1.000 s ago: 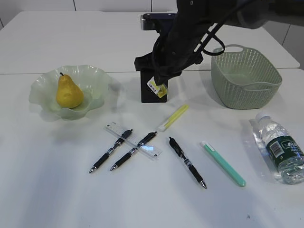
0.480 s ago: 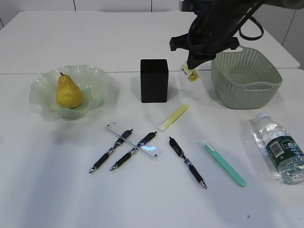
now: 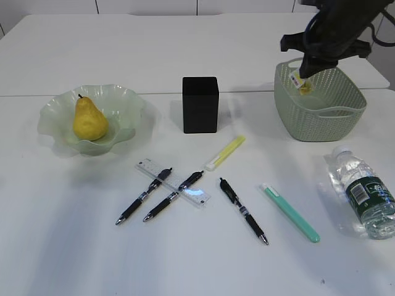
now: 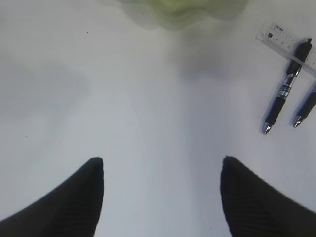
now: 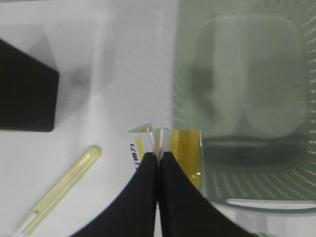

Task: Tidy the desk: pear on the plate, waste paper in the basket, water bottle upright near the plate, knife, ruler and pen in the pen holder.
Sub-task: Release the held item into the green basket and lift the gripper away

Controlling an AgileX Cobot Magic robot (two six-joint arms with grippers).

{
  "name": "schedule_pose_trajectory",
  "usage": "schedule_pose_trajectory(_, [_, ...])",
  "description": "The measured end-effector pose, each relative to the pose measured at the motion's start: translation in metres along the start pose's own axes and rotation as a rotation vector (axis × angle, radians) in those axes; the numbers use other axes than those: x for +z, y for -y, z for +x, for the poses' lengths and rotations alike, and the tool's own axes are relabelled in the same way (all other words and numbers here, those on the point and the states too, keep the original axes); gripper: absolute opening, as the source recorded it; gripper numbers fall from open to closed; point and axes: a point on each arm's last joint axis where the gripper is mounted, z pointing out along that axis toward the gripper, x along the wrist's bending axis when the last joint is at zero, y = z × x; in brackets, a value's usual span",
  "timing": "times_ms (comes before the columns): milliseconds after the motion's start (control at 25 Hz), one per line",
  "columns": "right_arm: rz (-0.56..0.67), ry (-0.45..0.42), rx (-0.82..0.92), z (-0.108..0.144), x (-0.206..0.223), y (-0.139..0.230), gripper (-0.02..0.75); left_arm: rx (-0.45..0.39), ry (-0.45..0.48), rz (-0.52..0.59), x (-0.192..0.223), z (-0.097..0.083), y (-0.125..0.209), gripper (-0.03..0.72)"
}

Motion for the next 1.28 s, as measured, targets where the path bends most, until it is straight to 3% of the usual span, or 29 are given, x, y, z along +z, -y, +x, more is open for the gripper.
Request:
schedule_pose_trajectory(320, [-0.036,0.053,0.091,-0.051,-0.003,-0.007,-0.011,0.000,0.000,0.000,0.000,0.000,0.000,0.520])
schedule_pose_trajectory(680, [-0.004,0.058,0.106,-0.055,0.020,-0.003,0.001,0.000,0.000,0.000,0.000,0.000,0.000,0.520])
schedule_pose_trajectory(800, [0.005,0.059,0.113,-0.056,0.026,-0.001,0.055,-0.001,0.001,0.000,0.000,0.000,0.000,0.520])
schedule_pose_trajectory(1120, [0.026,0.061,0.117,-0.057,0.037,0.002,0.287,-0.007,0.011,0.000,0.000,-0.001,0.000,0.520])
schedule_pose_trajectory(1280, [0.030,0.056,0.123,-0.056,0.037,0.002,0.323,-0.016,0.024,0.001,0.000,-0.002,0.000,0.520])
